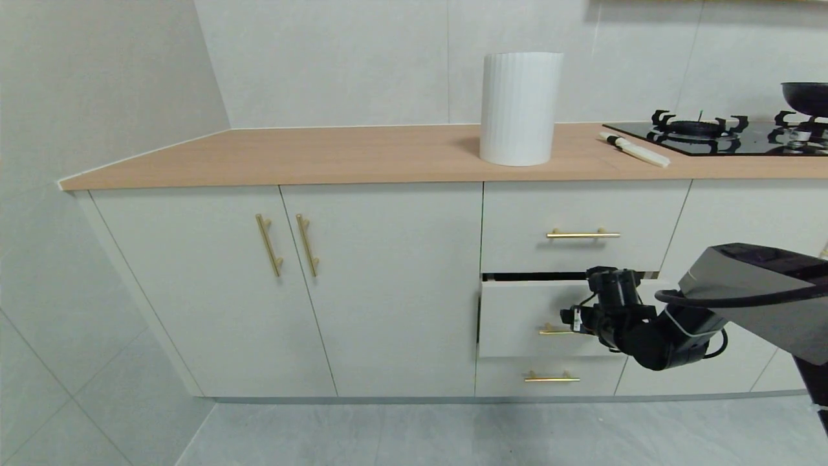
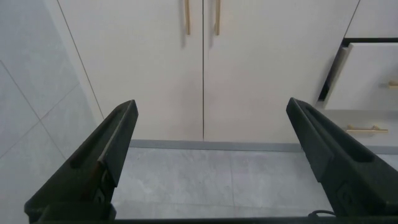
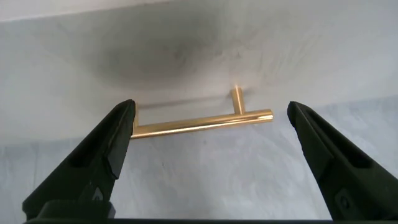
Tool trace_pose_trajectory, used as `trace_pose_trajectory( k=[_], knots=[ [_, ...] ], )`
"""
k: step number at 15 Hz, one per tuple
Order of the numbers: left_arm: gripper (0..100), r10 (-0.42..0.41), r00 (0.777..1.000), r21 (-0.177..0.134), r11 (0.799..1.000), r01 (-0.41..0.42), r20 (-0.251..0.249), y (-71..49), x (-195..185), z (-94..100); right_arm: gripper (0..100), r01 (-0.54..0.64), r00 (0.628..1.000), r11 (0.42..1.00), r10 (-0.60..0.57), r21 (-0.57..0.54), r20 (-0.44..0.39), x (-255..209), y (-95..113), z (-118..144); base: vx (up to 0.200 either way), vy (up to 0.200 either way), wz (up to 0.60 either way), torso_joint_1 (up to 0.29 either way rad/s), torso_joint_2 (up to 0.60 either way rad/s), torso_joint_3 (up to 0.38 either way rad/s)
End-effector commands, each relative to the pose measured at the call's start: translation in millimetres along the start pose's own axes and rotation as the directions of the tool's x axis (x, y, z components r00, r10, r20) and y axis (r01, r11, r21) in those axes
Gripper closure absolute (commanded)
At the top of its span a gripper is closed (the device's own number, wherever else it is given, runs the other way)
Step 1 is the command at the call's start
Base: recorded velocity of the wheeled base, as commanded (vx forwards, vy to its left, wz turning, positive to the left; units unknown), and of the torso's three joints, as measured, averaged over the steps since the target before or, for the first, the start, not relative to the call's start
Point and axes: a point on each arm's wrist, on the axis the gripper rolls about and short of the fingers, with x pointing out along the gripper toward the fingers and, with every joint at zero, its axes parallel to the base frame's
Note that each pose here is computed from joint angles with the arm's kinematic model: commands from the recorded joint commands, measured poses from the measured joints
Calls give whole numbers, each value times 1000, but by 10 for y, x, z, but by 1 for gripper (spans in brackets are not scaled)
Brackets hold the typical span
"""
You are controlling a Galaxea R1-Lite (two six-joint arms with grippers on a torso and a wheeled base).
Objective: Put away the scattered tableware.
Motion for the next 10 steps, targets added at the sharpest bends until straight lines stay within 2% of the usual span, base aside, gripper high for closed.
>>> trace_pose_trajectory(
  k=[1, 4, 10],
  knots=[
    [0, 0, 1000, 0, 1000, 0, 1, 0, 0, 1, 0, -2, 1000, 1000, 2, 11, 6, 70, 9, -68, 0, 0, 0, 0, 0, 0],
    [0, 0, 1000, -2, 1000, 0, 1, 0, 0, 1, 0, -5, 1000, 1000, 4, 25, 26, 103, 6, -33, 0, 0, 0, 0, 0, 0],
    [0, 0, 1000, 0, 1000, 0, 1, 0, 0, 1, 0, 1, 997, 993, -11, 121, 77, 333, -30, 58, 0, 0, 0, 0, 0, 0]
  ],
)
